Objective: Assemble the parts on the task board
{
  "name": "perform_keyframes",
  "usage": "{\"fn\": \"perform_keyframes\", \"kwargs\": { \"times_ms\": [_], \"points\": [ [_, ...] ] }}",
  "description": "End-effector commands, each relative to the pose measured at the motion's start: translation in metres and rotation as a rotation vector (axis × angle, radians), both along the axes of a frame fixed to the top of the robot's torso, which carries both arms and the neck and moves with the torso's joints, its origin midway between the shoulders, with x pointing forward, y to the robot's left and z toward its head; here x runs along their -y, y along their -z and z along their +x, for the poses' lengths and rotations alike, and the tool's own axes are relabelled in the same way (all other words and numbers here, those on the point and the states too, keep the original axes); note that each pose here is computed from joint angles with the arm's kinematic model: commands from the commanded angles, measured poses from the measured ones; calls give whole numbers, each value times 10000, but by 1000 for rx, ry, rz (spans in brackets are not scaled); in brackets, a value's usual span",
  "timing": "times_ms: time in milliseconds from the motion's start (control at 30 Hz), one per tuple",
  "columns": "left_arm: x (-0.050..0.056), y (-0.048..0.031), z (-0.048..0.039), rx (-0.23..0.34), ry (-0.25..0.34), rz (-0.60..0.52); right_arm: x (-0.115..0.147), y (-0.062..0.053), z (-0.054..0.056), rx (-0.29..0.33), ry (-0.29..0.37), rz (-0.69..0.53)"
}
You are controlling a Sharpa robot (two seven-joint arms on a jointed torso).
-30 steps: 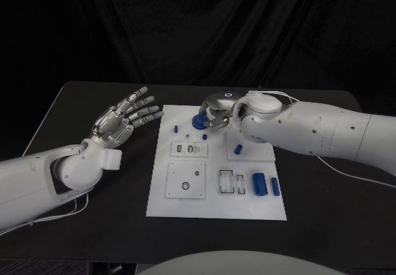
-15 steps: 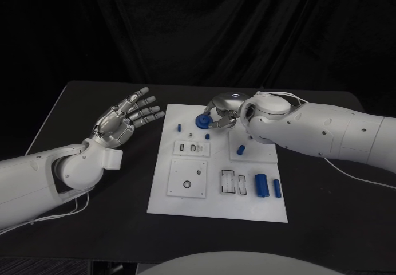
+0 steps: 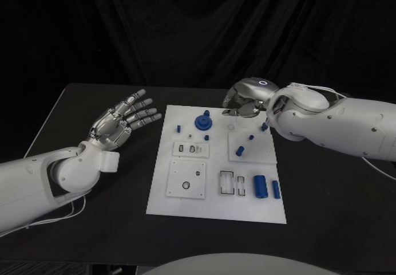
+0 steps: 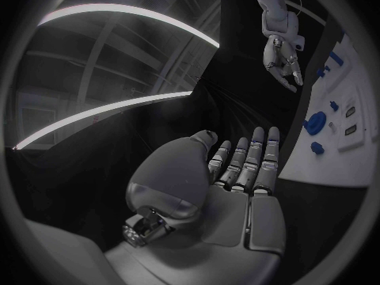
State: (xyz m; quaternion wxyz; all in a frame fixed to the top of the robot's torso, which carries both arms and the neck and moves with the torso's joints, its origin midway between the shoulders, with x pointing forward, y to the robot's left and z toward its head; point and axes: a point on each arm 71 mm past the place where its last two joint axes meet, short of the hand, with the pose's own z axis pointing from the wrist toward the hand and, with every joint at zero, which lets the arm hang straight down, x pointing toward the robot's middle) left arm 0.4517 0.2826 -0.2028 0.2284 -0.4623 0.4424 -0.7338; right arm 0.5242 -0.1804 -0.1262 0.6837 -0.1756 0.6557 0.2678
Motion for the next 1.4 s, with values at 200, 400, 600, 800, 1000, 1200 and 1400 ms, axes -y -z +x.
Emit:
{"fn": "perform_keyframes", "kwargs": {
  "times_ms": [200,400,600,800,1000,1200,1400],
  "points": [
    [11,0,-7,-1,-2,-13,390,-141,-143,13,93,35],
    [27,6,-5,-3,3,-15,677,-94,-242,-52,177,1],
    [38,10,-7,-5,7,-17,940,6,-318,-100,252,-18],
    [46,11,-10,-7,10,-17,1165,126,-359,-124,311,-19],
    [46,13,-10,-8,11,-17,1296,249,-359,-145,345,-25],
    [52,19,-7,-9,14,-18,1314,371,-347,-166,350,-33],
    [50,27,-6,-11,15,-18,1297,449,-320,-174,344,-39]
  ]
}}
